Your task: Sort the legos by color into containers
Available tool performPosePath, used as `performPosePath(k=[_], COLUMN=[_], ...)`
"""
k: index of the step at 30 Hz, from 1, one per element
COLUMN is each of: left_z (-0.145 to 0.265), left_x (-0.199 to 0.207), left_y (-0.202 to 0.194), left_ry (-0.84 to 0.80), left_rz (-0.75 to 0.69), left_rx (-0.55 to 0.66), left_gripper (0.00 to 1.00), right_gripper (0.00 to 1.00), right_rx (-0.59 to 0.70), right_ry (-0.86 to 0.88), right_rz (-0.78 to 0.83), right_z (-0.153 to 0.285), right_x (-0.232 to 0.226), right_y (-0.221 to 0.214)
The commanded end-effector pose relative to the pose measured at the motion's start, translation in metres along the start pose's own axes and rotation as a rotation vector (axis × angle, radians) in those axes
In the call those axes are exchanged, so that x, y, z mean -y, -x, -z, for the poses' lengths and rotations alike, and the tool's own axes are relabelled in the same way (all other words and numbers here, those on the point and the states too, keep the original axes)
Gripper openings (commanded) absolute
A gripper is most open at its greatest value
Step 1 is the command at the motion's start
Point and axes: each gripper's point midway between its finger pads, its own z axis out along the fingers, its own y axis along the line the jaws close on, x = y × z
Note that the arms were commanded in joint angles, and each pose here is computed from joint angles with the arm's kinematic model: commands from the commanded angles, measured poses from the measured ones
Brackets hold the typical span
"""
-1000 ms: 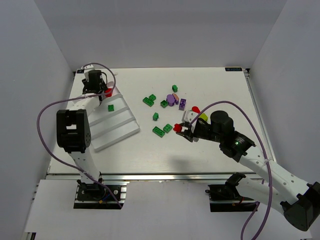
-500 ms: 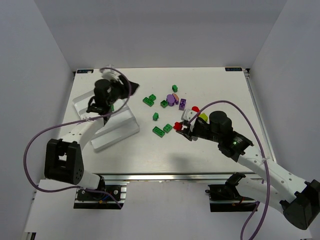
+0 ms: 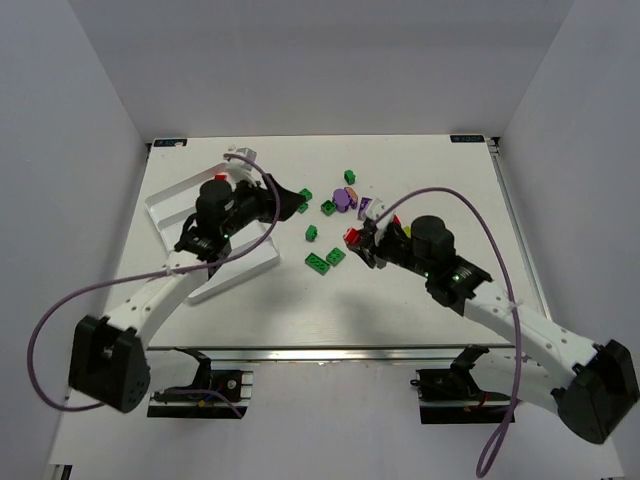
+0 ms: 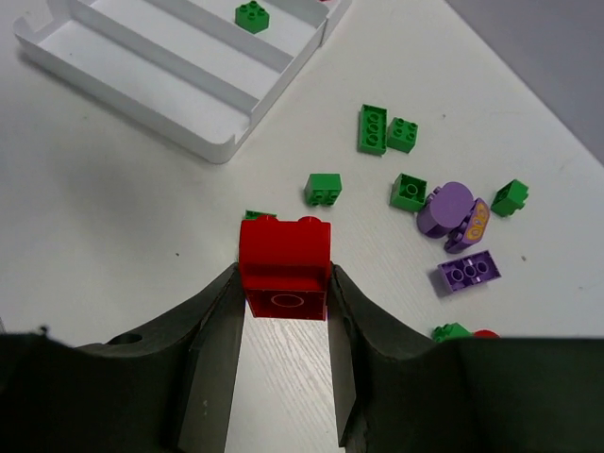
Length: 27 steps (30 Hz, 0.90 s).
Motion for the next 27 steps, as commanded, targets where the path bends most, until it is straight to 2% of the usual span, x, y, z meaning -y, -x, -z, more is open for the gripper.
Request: performPosePath(k=[1, 3, 5, 8, 10, 11, 12, 13, 14, 16, 17, 18, 21, 23, 27], left_z=[0.039, 0.044, 0.042, 0.043, 0.048, 0.055, 0.06, 0.064, 0.074, 0.082, 0.087, 0.089, 0.094, 0.099, 0.097], left_x=[0.015, 0.021, 0.021, 0.022, 0.027, 0.035, 0.048, 0.055, 0.072, 0.09, 0.102, 0.109, 0.126, 0.133, 0.135], left_y=[0.04, 0.039, 0.025, 0.015, 0.021, 0.017, 0.025, 0.024, 0.02, 0.014, 0.012, 0.003, -0.007, -0.011, -0.021], left_ry=[0.029, 0.004, -0.023, -0.046, -0.072, -0.116, -0.175, -0.216, -0.319, -0.422, -0.487, -0.538, -0.658, -0.713, -0.737], left_rz=[-0.124, -0.131, -0.107, -0.099, -0.144, -0.169, -0.208, -0.235, -0.285, -0.327, -0.354, -0.349, -0.362, -0.344, -0.347], left_rx=[0.18, 0.203, 0.164, 0.143, 0.182, 0.188, 0.238, 0.254, 0.286, 0.301, 0.319, 0.289, 0.271, 0.271, 0.252], left_gripper=[0.74, 0.76, 0.78, 0.78, 0.78, 0.78, 0.78, 0.78, 0.78, 0.78, 0.78, 0.79, 0.79, 0.79, 0.8], right_gripper=[0.0, 0.0, 0.0, 0.0, 0.0, 0.0, 0.0, 0.0, 0.0, 0.0, 0.0, 0.0, 0.0, 0.0, 0.0], right_rx=[0.086, 0.077, 0.137, 0.214, 0.26, 0.315, 0.341, 0.363, 0.392, 0.395, 0.361, 0.38, 0.373, 0.406, 0.422], right_ry=[-0.041, 0.017, 0.011, -0.042, -0.09, -0.089, -0.101, -0.155, -0.126, -0.119, -0.06, -0.012, 0.131, 0.207, 0.258], right_rz=[-0.061, -0.157, -0.266, -0.361, -0.513, -0.56, -0.695, -0.743, -0.825, -0.89, -0.929, -0.982, -1.012, -0.979, -0.988], right_z=[-0.023, -0.039, -0.043, -0.033, -0.018, -0.005, 0.003, 0.014, 0.022, 0.03, 0.029, 0.031, 0.031, 0.035, 0.036], right_x=[0.021, 0.013, 0.016, 0.027, 0.05, 0.058, 0.065, 0.087, 0.087, 0.097, 0.086, 0.082, 0.057, 0.048, 0.04], right_y=[0.04, 0.04, 0.057, 0.075, 0.083, 0.094, 0.097, 0.093, 0.098, 0.092, 0.083, 0.085, 0.077, 0.087, 0.085])
